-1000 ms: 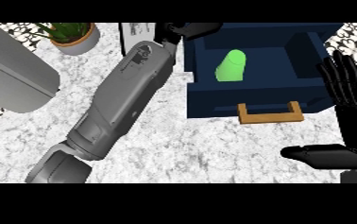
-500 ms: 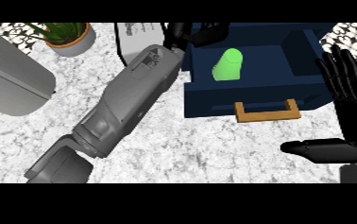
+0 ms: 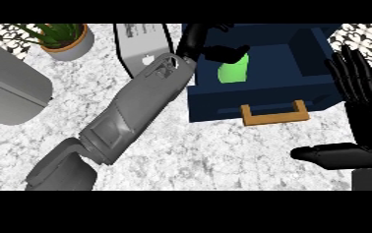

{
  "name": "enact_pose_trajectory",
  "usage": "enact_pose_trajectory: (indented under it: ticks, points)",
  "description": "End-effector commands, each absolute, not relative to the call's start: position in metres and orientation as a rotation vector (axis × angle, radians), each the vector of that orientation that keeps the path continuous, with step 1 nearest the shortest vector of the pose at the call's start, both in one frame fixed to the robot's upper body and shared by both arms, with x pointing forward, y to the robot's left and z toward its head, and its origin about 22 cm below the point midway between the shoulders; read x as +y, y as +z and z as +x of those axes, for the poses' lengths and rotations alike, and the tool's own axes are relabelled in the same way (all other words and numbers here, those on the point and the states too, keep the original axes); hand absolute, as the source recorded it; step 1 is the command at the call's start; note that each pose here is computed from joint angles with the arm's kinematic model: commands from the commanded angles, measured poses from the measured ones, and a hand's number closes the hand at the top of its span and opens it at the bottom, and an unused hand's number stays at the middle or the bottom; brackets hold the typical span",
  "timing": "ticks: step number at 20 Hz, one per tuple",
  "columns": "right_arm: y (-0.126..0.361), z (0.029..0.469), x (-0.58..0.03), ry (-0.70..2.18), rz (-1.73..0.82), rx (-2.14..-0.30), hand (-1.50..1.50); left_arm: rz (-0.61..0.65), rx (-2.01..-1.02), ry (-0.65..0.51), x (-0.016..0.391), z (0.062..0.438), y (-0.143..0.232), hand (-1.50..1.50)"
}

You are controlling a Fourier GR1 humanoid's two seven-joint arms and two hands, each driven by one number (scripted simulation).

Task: Pick up the cup, place it into the drawer and close the drawer

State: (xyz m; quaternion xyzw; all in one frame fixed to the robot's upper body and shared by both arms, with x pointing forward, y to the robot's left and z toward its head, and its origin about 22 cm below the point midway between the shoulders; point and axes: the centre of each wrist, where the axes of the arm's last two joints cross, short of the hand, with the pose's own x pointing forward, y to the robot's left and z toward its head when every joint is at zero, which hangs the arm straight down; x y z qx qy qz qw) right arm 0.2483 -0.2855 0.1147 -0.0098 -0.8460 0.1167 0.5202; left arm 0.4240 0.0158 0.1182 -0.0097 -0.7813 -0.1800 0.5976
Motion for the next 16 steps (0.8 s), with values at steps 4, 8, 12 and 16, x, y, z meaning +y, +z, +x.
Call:
enact_pose_trajectory:
  ticks: [4, 8, 12, 16]
  points:
    - [0.103, 0.256, -0.282, 0.255, 0.001, -2.029, -1.50, 0.025, -1.820, -0.457, 0.008, 0.413, 0.106, -1.50]
    - [0.106, 0.249, -0.283, 0.239, 0.155, -2.024, -1.50, 0.003, -1.899, -0.384, 0.006, 0.409, 0.107, -1.50]
    - [0.127, 0.234, -0.289, 0.294, 0.265, -2.026, 1.50, -0.085, -1.961, -0.323, -0.002, 0.413, 0.134, -1.50]
    - [0.140, 0.226, -0.295, 0.392, 0.188, -2.022, 1.50, -0.121, -1.952, -0.268, 0.001, 0.414, 0.133, -1.50]
